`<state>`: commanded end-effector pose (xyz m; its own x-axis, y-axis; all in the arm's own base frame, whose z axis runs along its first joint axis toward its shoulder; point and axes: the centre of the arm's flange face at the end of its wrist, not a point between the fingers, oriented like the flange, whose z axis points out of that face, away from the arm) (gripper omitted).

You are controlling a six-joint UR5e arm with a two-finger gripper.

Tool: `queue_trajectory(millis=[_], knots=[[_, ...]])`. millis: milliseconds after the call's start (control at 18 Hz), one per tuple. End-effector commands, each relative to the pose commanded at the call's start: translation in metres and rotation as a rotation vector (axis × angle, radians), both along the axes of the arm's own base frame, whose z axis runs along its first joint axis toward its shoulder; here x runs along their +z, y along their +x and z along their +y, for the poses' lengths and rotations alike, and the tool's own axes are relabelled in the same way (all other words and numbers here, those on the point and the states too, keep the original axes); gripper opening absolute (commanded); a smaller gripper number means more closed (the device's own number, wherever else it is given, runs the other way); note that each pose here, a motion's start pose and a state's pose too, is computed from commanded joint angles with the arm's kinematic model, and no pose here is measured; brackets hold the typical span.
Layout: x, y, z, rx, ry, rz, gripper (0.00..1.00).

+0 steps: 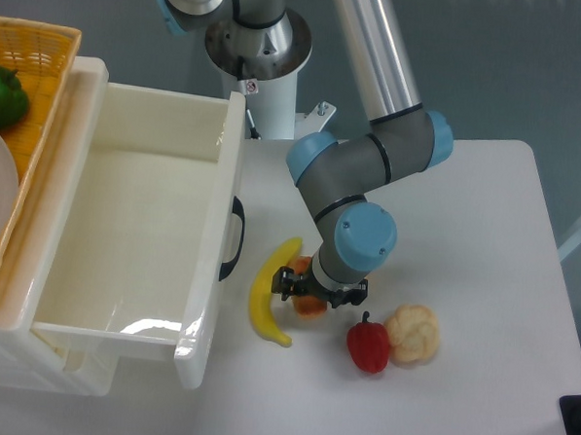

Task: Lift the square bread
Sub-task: 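Close the gripper on the square bread piece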

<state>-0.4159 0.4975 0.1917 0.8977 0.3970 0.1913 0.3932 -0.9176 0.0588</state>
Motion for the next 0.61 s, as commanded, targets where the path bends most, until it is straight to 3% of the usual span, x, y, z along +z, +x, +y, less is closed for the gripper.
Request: queue_trajectory(millis=[222, 333, 611], knots=[[0.004, 0.001, 0.001, -0.002, 0.004, 0.005, 0.21], [0.009, 0.000, 0.001, -0.002, 0.007, 0.012, 0.03], [0.017, -0.003, 0.003, -0.005, 0.018, 0.025, 0.00]])
